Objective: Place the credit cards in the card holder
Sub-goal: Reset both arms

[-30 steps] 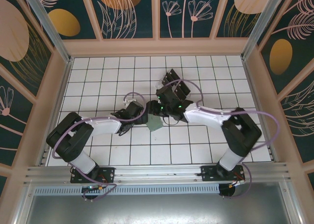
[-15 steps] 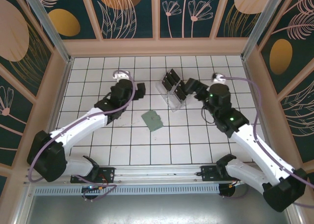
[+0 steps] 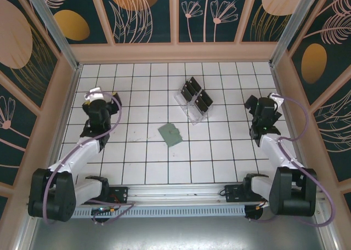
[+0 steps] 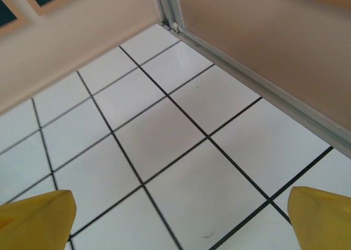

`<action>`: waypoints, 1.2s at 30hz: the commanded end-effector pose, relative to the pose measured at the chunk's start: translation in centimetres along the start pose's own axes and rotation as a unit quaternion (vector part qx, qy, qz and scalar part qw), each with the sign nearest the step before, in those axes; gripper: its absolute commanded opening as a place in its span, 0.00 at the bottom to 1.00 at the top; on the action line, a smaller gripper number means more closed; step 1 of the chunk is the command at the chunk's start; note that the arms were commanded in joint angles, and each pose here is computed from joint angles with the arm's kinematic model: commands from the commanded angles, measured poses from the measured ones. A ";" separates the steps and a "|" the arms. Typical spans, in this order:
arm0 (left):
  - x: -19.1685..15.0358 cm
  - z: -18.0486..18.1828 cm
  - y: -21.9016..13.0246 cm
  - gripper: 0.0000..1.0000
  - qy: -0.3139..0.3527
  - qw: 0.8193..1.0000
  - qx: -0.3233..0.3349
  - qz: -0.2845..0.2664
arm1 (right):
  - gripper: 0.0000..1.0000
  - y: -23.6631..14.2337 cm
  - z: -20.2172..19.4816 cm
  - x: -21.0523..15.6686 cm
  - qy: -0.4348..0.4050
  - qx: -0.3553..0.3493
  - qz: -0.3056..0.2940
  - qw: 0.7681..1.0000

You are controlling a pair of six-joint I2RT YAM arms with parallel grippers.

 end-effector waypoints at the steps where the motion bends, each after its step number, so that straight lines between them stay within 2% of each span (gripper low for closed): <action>1: 1.7 0.8 -1.0 0.99 -0.005 0.997 -0.005 -0.071 | 0.99 0.1 0.3 2.3 -0.001 0.017 -0.079 0.997; 7: -1.5 1.5 -0.4 0.98 0.003 0.998 0.008 -0.060 | 0.99 1.5 -0.4 -0.9 -0.029 0.026 -0.068 0.997; 11: -2.8 2.1 -0.9 0.98 0.028 0.995 0.016 -0.092 | 0.99 2.2 -0.7 -2.9 -0.046 0.043 -0.060 0.996; 15: -3.1 1.5 0.4 0.98 0.037 0.993 -0.017 -0.113 | 0.99 1.5 0.6 -2.9 -0.065 0.104 -0.099 0.987; 18: -4.1 0.7 2.1 0.99 0.051 0.993 -0.031 -0.103 | 0.99 0.7 2.0 -3.0 -0.065 0.162 -0.125 0.977; 20: -4.4 1.2 2.8 0.99 0.034 0.994 -0.048 -0.088 | 0.99 0.2 2.6 -4.3 -0.087 0.188 -0.132 0.969; 21: -4.6 1.1 2.9 0.98 0.034 0.994 -0.055 -0.085 | 0.99 -0.1 2.8 -4.3 -0.093 0.189 -0.152 0.966; 23: -4.8 0.3 2.8 0.98 0.048 0.992 -0.081 -0.089 | 0.99 0.5 3.3 -5.5 -0.115 0.185 -0.120 0.969; 26: -4.8 0.3 2.1 0.99 0.050 0.990 -0.087 -0.101 | 0.98 1.2 2.8 -4.9 -0.095 0.180 -0.117 0.972; 31: -5.0 0.3 2.8 0.99 0.046 0.991 -0.088 -0.087 | 0.99 1.3 2.7 -4.9 -0.091 0.183 -0.116 0.972; 34: -5.0 0.3 2.8 0.99 0.046 0.991 -0.088 -0.087 | 0.99 0.8 1.9 -4.5 -0.083 0.152 -0.140 0.975; 36: -5.0 0.3 2.8 0.99 0.046 0.991 -0.088 -0.087 | 0.99 0.0 2.4 -4.7 -0.093 0.175 -0.146 0.969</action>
Point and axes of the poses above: each hand's point on the last joint's axis, 136 mm out from that joint toward the fingers, its own y axis out along the fingers, its own z axis along the line the jaws close on, x = y × z, the point moved 2 cm from there along -y, back along the fingers, and after that the axes turned 7 degrees about y, right-handed, at the moved point
